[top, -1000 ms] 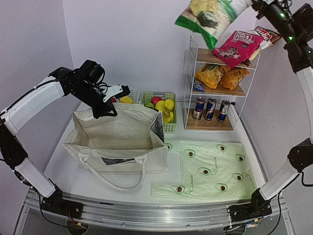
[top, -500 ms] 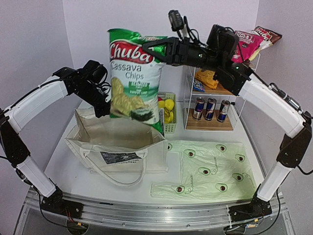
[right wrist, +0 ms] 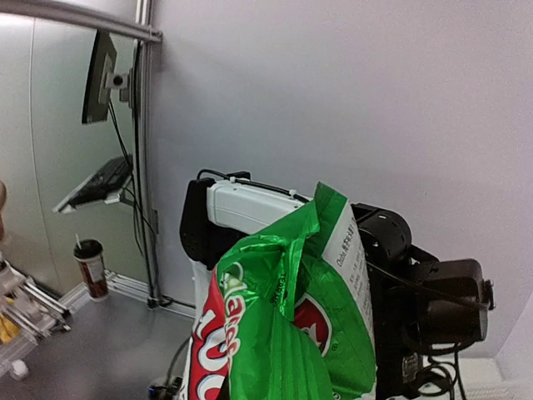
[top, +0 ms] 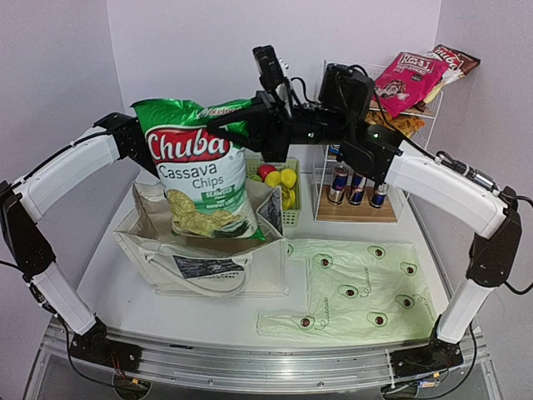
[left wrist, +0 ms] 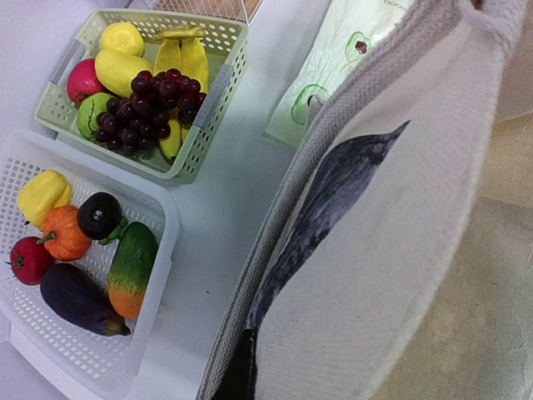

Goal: Place the mixed food into the grocery bags and tie them

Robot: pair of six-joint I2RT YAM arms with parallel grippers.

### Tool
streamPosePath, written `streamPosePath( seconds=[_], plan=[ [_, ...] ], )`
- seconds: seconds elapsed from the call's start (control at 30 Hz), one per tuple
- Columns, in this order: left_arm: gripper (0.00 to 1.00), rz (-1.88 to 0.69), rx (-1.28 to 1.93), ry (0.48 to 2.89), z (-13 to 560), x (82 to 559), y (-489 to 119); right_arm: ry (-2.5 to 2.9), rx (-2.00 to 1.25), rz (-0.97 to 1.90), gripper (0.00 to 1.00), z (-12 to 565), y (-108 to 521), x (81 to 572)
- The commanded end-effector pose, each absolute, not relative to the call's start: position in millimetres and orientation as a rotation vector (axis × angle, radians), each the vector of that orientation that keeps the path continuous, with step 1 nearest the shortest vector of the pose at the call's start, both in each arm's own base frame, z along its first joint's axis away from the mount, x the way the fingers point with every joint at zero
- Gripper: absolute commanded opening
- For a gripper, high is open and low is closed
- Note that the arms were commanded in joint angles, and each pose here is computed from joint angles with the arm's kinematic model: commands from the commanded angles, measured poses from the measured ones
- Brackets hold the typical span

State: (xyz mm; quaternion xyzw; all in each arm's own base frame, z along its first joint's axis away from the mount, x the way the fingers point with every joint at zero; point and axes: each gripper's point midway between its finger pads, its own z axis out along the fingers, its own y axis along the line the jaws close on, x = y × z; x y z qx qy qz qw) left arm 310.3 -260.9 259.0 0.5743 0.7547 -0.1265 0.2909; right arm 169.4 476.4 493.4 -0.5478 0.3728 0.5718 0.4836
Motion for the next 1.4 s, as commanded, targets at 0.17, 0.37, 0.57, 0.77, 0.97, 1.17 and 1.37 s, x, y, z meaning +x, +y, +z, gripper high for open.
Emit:
streamPosePath(
  seconds=[0.17, 0.37, 0.57, 0.77, 0.97, 1.17, 1.37],
  plan=[
    [0.0, -0.401, 1.529, 1.908, 285, 310, -274, 0.568, -1.4, 0.985, 0.0, 515, 502, 155],
    [0.0, -0.405, 1.53, 1.902, 289, 309, -274, 0.716, -1.496, 0.842, 0.0, 443, 512, 177],
    [0.0, -0.409, 1.545, 1.911, 283, 305, -272, 0.798, -1.552, 0.68, 0.0, 399, 512, 194],
    [0.0, -0.419, 1.554, 1.91, 282, 306, -275, 0.759, -1.492, 0.57, 0.0, 427, 508, 200],
    [0.0, -0.414, 1.57, 1.917, 277, 307, -275, 0.567, -1.435, 0.498, 0.0, 486, 505, 183],
    [0.0, -0.417, 1.581, 1.912, 278, 306, -274, 0.506, -1.442, 0.347, 0.0, 487, 505, 193],
    [0.0, -0.446, 1.618, 1.895, 279, 302, -276, 0.433, -1.5, 0.194, 0.0, 467, 509, 202]
  ],
)
